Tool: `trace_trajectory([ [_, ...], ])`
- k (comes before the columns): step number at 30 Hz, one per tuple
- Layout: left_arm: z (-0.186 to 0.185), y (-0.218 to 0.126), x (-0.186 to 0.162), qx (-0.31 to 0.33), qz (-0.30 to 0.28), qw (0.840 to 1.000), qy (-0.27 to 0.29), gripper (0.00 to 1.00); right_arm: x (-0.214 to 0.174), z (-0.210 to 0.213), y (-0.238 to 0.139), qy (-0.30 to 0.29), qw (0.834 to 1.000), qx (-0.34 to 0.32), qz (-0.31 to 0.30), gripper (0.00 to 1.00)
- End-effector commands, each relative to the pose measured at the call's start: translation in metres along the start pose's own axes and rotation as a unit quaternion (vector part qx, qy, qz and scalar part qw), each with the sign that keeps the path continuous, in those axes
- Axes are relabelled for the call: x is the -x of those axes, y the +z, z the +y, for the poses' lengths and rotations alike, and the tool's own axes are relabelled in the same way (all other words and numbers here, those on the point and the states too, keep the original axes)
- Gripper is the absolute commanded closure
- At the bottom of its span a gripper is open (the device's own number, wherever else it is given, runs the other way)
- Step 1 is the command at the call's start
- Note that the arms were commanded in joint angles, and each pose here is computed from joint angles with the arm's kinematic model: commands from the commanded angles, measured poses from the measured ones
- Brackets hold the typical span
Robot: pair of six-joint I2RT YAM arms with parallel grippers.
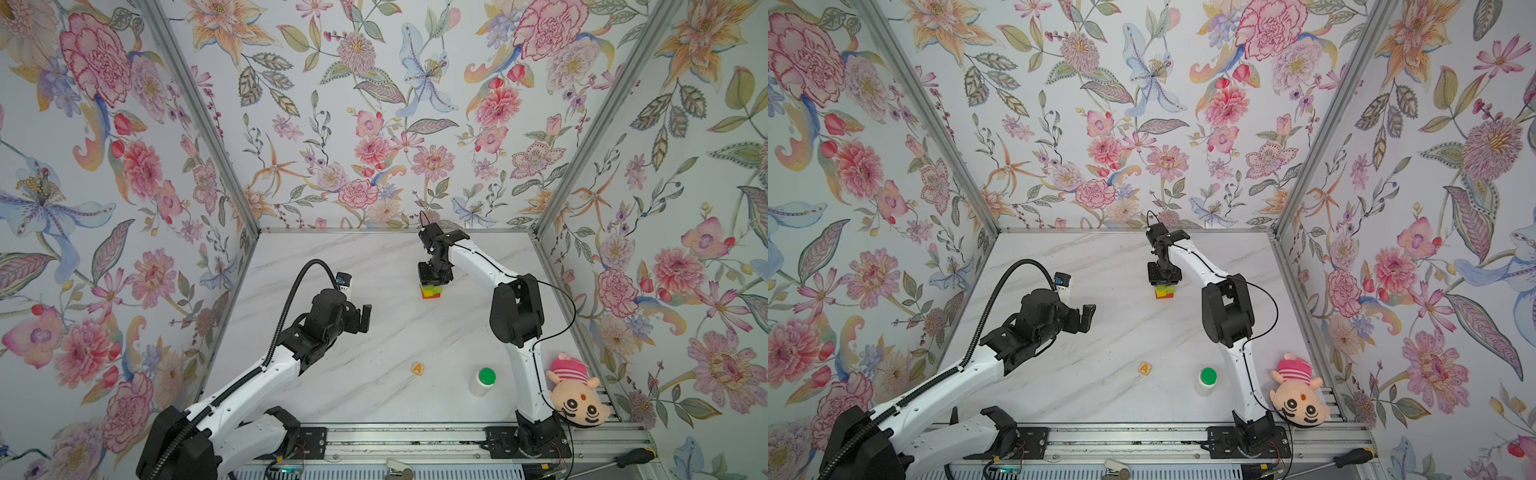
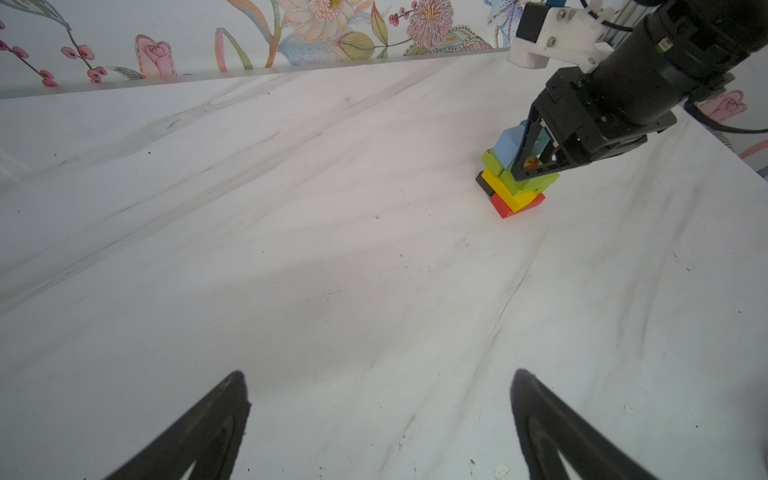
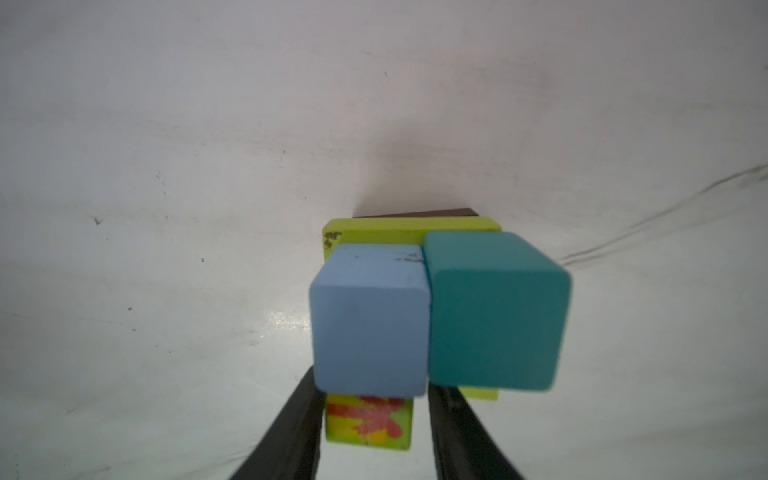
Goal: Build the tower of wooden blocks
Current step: 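Lower the green figure cube onto the tower and open the right gripper, then swing the open right gripper toward the robot over the wooden 'A' cube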
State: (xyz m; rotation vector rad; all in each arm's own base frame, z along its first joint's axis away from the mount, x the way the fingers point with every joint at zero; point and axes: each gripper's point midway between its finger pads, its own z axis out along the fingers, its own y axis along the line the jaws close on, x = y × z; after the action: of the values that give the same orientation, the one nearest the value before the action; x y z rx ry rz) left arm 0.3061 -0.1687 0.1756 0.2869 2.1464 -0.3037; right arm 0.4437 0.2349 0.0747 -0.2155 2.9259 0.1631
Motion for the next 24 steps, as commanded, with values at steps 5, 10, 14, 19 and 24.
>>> trace_trajectory([
  [5,0.000,-0.004,0.019,-0.006,-0.017,1.000,0.009,0.01,-0.002,0.006,-0.031,0.000,1.000,0.026,-0.010,0.48],
  [10,-0.002,-0.006,0.022,-0.011,-0.022,1.000,0.009,0.00,-0.010,0.006,-0.054,0.002,0.999,0.033,-0.021,0.46],
  [14,-0.004,-0.011,0.020,-0.019,-0.025,0.999,0.006,0.01,-0.025,0.004,-0.074,0.001,0.999,0.028,-0.029,0.46],
  [19,-0.010,-0.023,0.008,-0.035,-0.021,0.999,0.005,0.01,-0.061,0.006,-0.088,-0.011,1.000,0.018,-0.022,0.46],
  [24,-0.025,-0.039,-0.019,-0.053,-0.012,0.999,0.007,0.01,-0.106,0.015,-0.091,-0.030,0.999,0.006,-0.014,0.46],
])
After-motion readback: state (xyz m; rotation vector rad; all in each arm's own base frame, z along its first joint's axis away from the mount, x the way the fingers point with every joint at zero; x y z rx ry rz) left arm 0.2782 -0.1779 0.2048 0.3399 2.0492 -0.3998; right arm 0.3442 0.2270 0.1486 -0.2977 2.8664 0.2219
